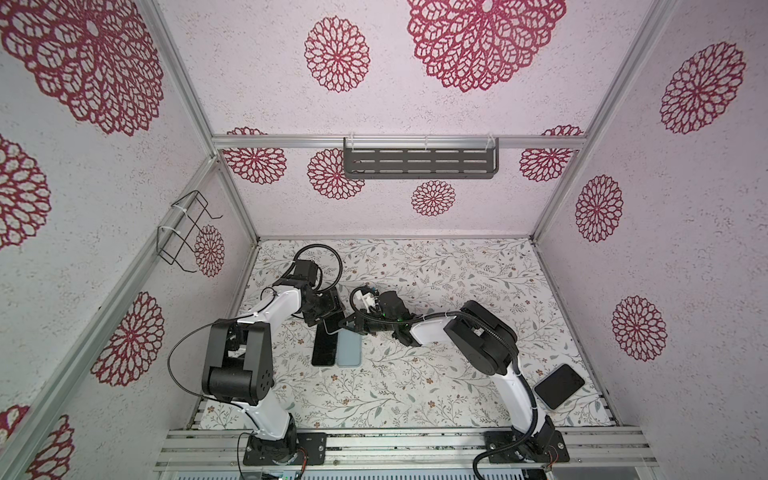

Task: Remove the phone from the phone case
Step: 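Grasp the side edge of the pale case with the right gripper, then raise the cased phone upright between both grippers above the table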

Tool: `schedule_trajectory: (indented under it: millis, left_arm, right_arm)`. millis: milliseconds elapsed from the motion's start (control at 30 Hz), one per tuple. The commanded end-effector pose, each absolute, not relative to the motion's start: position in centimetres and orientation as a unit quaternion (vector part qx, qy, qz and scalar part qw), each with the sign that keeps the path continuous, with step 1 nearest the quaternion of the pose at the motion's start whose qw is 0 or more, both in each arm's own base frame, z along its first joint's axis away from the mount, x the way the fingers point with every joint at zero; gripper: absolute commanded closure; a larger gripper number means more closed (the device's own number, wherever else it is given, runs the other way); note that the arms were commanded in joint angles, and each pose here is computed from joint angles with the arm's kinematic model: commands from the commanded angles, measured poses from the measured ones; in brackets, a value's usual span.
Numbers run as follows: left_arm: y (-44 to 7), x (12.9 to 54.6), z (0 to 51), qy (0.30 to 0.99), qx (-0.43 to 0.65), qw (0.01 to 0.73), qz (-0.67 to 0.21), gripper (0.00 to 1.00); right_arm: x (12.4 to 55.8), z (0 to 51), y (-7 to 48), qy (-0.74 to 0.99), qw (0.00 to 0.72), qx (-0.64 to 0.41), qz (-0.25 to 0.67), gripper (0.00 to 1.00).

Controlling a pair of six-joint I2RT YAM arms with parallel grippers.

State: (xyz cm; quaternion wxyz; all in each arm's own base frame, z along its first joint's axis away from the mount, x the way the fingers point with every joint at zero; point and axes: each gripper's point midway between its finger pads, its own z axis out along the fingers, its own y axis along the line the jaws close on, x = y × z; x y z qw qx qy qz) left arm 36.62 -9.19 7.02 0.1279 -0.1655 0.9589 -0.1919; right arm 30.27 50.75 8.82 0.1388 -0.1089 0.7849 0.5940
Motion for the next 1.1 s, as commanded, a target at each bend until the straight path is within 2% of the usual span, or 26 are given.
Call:
schedule_trajectory:
  millis: [0,67,167,333,500,767,900,1067]
  left_arm:
    - [-10.5,36.9,10.0,0.948,-0.15,0.166,-0.226,0.37]
    - [-10.6,37.0,11.5,0.942,-0.146,0.187,-0.236,0.25]
    - [-10.8,36.9,13.9,0.932,-0.14,0.219,-0.253,0.0]
    - [-11.5,36.5,18.7,0.905,-0.114,0.285,-0.294,0.03]
    - [-13.0,35.7,23.1,0.872,-0.07,0.345,-0.34,0.03]
    - [-18.6,35.0,28.1,0.825,0.03,0.408,-0.391,0.03]
    - [-22.3,34.7,30.5,0.776,0.078,0.42,-0.465,0.03]
    - [-26.0,33.9,33.4,0.703,0.14,0.401,-0.571,0.03]
  right_arm:
    - [30.3,12.1,51.1,0.757,0.174,-0.133,0.615,0.96]
    - [30.3,12.5,50.7,0.756,0.179,-0.133,0.615,0.99]
    - [30.1,13.1,49.7,0.757,0.184,-0.135,0.612,1.0]
    - [29.9,15.1,46.6,0.762,0.206,-0.138,0.598,1.0]
    - [29.7,18.2,40.7,0.777,0.249,-0.146,0.56,1.0]
    - [29.8,25.2,30.6,0.791,0.339,-0.148,0.487,1.0]
    - [29.3,28.8,27.1,0.772,0.373,-0.149,0.493,1.0]
    - [27.3,32.5,25.7,0.723,0.393,-0.183,0.538,1.0]
